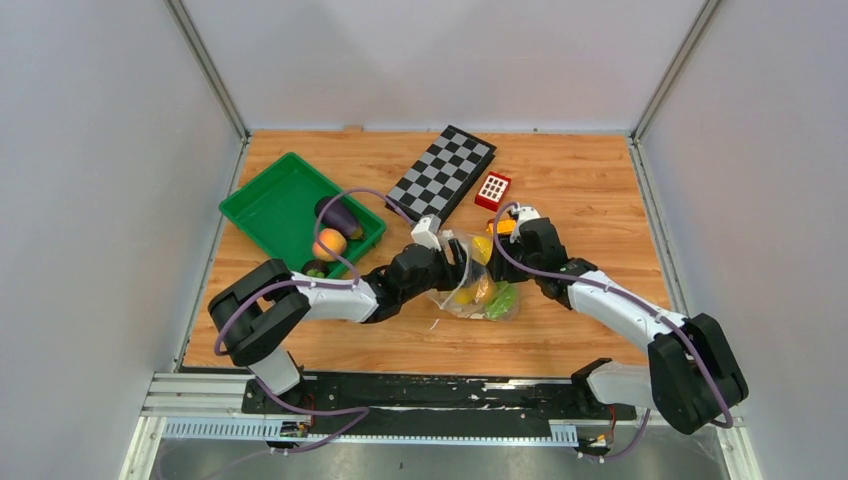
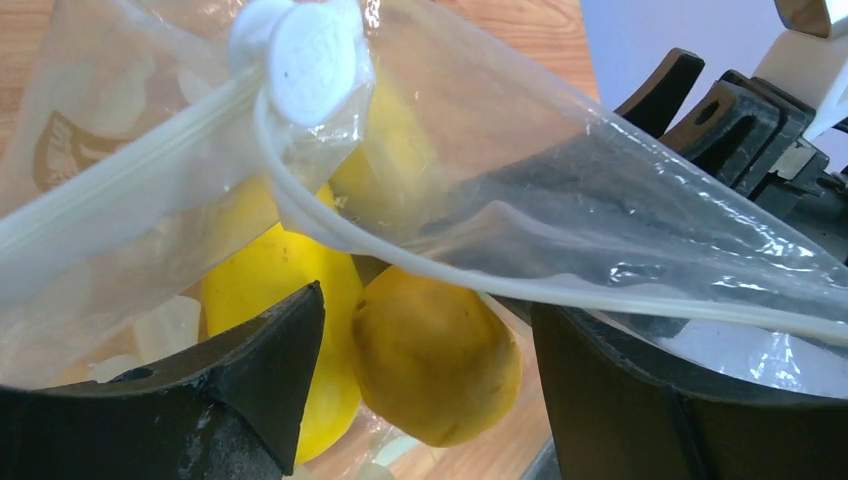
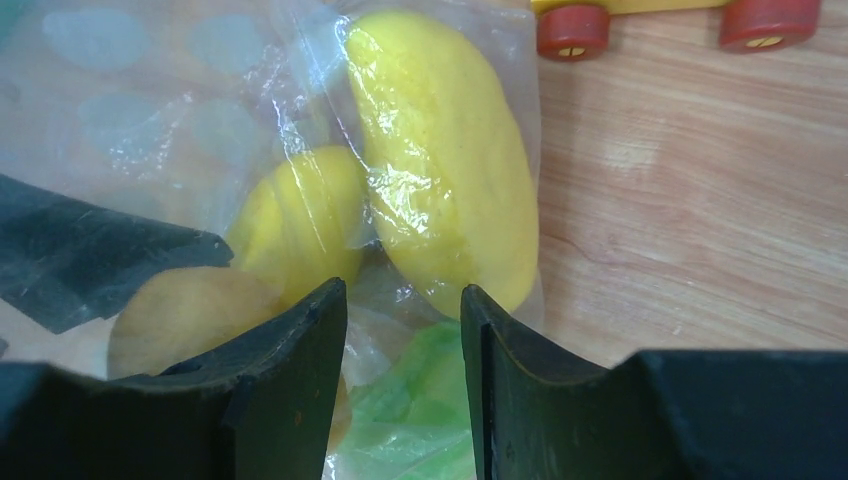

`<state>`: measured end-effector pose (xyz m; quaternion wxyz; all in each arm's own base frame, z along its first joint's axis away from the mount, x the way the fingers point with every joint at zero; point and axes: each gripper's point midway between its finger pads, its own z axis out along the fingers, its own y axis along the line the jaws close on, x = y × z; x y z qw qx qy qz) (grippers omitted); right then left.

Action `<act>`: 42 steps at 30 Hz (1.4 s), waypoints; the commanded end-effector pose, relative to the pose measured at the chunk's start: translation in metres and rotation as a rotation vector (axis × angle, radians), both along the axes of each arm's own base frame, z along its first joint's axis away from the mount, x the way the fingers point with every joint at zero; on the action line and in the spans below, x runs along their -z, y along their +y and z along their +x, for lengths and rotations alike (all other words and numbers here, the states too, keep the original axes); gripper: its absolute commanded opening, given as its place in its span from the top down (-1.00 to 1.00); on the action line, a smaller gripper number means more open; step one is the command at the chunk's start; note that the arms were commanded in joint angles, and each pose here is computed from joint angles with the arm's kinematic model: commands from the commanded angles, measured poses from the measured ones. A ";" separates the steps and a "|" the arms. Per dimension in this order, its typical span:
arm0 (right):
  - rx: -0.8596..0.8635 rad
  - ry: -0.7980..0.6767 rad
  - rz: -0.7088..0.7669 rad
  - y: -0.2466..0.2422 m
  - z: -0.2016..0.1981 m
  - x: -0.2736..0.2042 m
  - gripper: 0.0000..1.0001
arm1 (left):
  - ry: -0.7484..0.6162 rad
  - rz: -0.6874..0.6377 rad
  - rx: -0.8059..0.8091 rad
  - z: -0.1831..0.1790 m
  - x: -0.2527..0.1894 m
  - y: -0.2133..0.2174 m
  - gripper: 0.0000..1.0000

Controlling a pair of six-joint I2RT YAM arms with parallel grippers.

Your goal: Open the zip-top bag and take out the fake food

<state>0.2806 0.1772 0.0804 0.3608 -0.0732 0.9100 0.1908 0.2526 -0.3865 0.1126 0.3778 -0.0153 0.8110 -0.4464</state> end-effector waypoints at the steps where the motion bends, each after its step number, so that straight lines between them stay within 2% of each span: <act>1: -0.019 -0.032 0.093 0.015 0.002 -0.006 0.08 | 0.024 -0.024 0.023 0.001 -0.004 -0.011 -0.61; 6: 0.007 -0.024 0.083 0.012 0.004 0.002 0.11 | 0.072 -0.025 0.046 -0.007 0.003 -0.015 -0.52; 9: 0.035 -0.037 0.073 0.007 0.006 0.001 0.10 | 0.077 -0.012 0.042 -0.010 0.003 -0.012 -0.38; 15: 0.079 -0.061 0.064 -0.001 0.007 -0.001 0.10 | 0.075 0.045 0.000 -0.012 -0.002 0.008 0.26; 17: 0.083 -0.061 0.061 -0.002 0.008 0.000 0.10 | 0.070 0.061 -0.013 -0.013 -0.005 0.015 0.36; 28: 0.088 -0.048 0.046 -0.003 0.009 0.004 0.09 | -0.010 0.313 -0.148 -0.016 -0.038 0.091 0.42; 34: 0.091 -0.051 0.052 -0.003 0.008 0.003 0.09 | -0.057 0.508 -0.302 -0.018 -0.057 0.167 0.54; 42: 0.093 -0.060 0.059 -0.003 0.007 -0.001 0.07 | -0.070 0.648 -0.594 0.005 -0.077 0.277 0.56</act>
